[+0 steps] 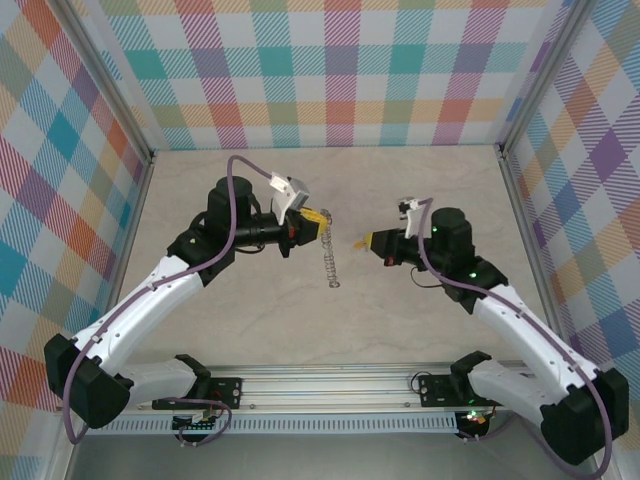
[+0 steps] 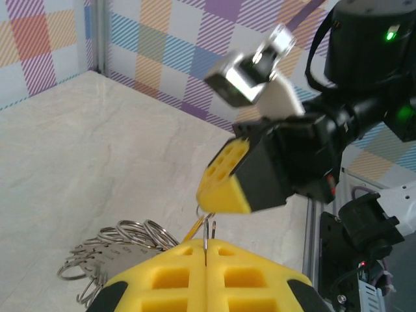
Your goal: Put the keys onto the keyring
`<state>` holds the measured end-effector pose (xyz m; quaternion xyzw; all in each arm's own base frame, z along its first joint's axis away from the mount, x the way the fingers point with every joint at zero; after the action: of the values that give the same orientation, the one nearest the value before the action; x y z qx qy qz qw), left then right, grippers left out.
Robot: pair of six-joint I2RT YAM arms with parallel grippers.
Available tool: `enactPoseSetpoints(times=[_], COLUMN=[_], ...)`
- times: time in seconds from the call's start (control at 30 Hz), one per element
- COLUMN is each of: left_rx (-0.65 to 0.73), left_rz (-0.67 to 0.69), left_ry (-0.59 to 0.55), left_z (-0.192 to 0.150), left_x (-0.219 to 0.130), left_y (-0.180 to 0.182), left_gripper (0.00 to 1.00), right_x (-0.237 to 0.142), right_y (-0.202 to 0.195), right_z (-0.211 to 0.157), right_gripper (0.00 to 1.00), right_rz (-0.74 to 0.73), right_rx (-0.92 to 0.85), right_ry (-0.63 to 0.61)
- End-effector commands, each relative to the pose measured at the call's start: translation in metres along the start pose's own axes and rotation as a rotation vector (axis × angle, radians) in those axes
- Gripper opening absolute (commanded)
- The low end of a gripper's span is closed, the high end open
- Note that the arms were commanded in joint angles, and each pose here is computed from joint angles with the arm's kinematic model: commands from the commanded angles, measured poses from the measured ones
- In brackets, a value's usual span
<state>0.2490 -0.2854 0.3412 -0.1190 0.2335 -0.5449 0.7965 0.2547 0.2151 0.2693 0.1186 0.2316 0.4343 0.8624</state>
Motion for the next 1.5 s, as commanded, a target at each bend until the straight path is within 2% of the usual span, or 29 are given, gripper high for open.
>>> enactPoseSetpoints(times=[0.0, 0.33, 0.53, 0.97, 1.47], left_rx=[0.103, 0.235, 0.214, 0.165, 0.155], left_rz=[-0.097, -0.094, -0.16, -0.2, -0.226], left_ry=[-0.043, -0.055, -0.053, 0.011, 0.034], left_z=[0.023, 0.021, 0.023, 0.025, 0.024], left_x=[-0.003, 0.001, 0.008, 0.025, 0.029], left_y=[-0.025, -0.028, -0.035, -0.037, -0.043], left_gripper=[0.0, 0.0, 0.0, 0.0, 0.0], right_x=[-0.019, -0.043, -0.042, -0.037, -0.032], right_y=[0.036, 0.072, 0.08, 0.085, 0.083], right_z=[0.038, 0.072, 0.077, 0.079, 0.086], right_gripper=[0.0, 0.0, 0.0, 0.0, 0.0], right_rz=[0.16, 0.299, 0.364, 0.411, 0.382], right_rx=[-0.15, -0.245, -0.255, -0.25, -0.255], right_ry=[-0.119, -0.236, -0.25, -0.252, -0.275])
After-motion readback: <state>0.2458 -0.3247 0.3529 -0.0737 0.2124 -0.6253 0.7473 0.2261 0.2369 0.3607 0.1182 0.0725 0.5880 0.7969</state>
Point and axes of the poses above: each hand's point on the last joint's axis, 136 mm out from that joint toward the fingers, its own x axis out along the fingers, its own y axis along the line the jaws close on, z = x × y, the point moved 1 cm from there along -x, back along the fingers, and after that the axes turned 14 degrees about -x, right-handed, at the moved point
